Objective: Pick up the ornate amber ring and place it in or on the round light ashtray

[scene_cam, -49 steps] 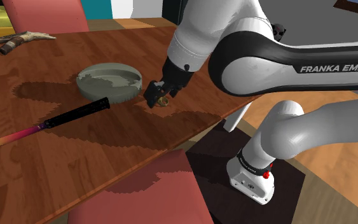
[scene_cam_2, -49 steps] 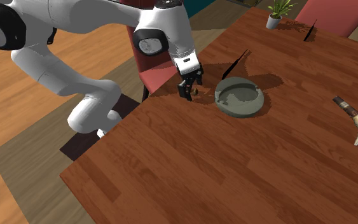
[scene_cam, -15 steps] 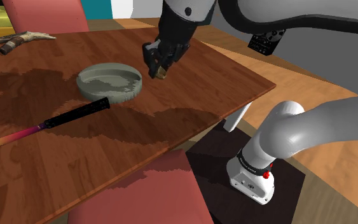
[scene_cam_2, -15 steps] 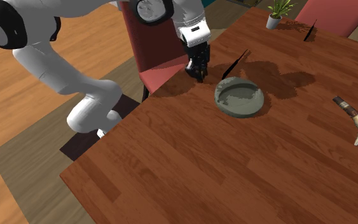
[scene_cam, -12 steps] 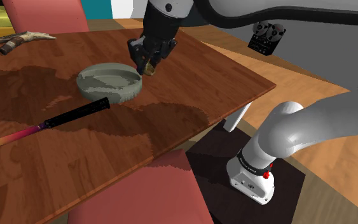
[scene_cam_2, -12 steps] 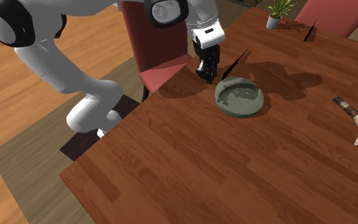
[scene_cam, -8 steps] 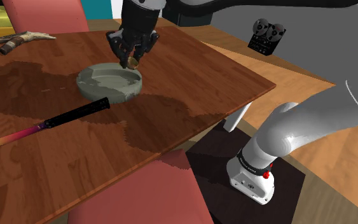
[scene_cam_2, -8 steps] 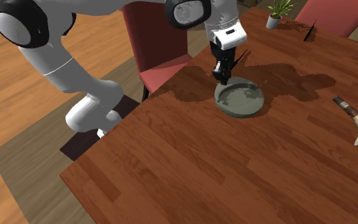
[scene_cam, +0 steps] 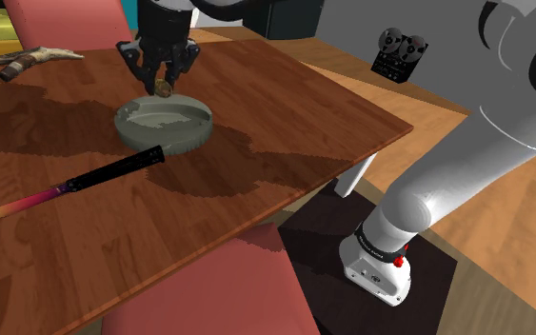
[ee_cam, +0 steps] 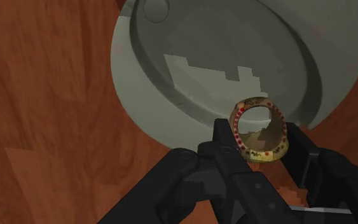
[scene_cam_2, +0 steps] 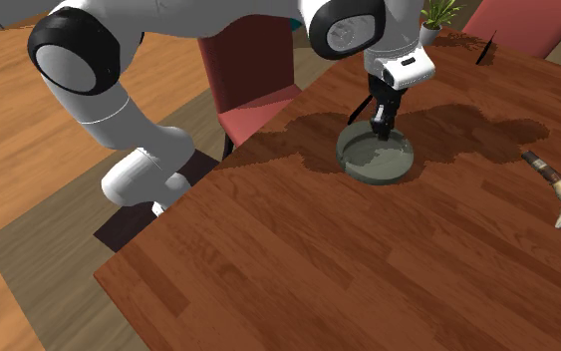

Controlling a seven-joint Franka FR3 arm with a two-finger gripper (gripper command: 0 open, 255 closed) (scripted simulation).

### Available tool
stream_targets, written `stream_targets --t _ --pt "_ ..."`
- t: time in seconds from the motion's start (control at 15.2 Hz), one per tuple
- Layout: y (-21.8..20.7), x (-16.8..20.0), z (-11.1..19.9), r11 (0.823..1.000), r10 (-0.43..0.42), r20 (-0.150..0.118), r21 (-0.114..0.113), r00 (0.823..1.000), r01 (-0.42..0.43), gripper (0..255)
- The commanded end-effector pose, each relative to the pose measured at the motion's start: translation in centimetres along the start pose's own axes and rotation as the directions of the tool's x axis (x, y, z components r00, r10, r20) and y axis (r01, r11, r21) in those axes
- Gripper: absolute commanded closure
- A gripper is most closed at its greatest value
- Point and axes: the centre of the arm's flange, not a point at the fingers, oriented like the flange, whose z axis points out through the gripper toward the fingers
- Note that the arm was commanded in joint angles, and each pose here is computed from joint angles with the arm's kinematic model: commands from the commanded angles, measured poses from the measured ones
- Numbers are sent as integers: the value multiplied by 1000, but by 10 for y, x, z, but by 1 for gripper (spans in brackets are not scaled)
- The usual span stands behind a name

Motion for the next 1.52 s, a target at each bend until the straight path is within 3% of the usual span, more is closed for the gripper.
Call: stream_targets --t 0.0,0.59,1.12,1.19,1.45 --pt "0 -2 11 1000 0 -1 0 1000 0 255" --pt "3 -16 55 1000 0 -1 0 1000 0 255" --pt "3 -16 55 1000 0 0 0 1000 0 255" --pt "3 -16 55 1000 0 0 0 1000 0 0" --pt "3 -16 55 1000 0 0 0 1000 0 0"
